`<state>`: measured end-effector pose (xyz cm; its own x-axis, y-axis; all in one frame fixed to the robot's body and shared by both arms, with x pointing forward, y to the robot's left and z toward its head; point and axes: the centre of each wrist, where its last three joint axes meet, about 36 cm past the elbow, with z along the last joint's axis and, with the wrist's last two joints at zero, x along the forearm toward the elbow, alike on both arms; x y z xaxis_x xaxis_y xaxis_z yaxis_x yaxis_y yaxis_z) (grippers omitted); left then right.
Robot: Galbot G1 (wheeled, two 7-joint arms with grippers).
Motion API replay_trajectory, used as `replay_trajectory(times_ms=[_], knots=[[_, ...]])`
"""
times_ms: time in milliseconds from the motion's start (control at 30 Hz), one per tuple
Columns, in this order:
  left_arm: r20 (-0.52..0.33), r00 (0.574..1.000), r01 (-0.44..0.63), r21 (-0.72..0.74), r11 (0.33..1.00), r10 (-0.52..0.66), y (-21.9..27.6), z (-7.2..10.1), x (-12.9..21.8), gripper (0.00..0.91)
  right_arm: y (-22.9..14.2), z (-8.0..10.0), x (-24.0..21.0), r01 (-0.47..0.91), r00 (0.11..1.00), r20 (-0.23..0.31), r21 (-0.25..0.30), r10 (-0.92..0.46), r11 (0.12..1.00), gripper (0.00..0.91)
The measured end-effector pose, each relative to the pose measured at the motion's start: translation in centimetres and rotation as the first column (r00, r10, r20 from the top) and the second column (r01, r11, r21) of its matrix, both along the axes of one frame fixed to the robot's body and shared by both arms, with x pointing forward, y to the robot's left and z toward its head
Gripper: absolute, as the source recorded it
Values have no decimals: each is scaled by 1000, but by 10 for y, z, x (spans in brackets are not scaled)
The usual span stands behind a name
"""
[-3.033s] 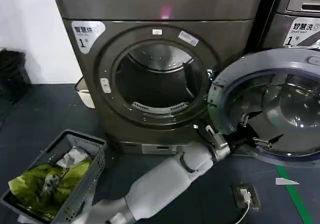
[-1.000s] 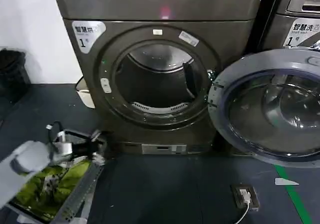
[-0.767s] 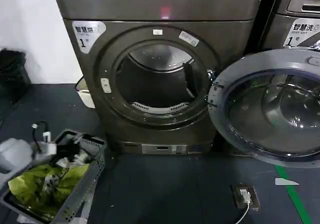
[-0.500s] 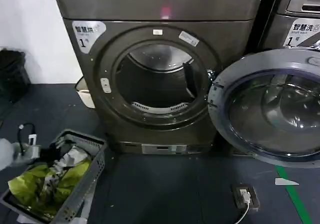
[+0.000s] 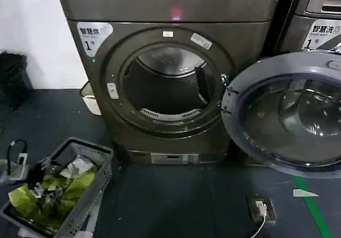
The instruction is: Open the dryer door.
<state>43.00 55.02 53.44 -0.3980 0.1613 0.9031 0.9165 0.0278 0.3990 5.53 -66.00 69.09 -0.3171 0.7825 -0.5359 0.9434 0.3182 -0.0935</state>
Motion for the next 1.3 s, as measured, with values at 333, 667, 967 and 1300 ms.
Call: replay_trajectory(times_ms=[333, 667, 967, 1300], knots=[[-17, 1000, -12, 73, 997, 14, 5, 7, 0, 907, 0, 0, 1, -4, 1000, 0, 0, 4, 1000, 907], [-36, 999, 11, 80, 997, -8, 3, 19, 1, 907, 2, 3, -4, -1, 1000, -7, -7, 1, 1000, 907], [-35, 999, 31, 92, 995, -28, -1, 28, 2, 907, 2, 2, -6, 1, 1000, -13, -6, -1, 1000, 907], [-31, 999, 47, 142, 989, -43, -2, 42, 5, 907, 3, 4, -12, 9, 1000, -6, -13, -9, 1000, 907]])
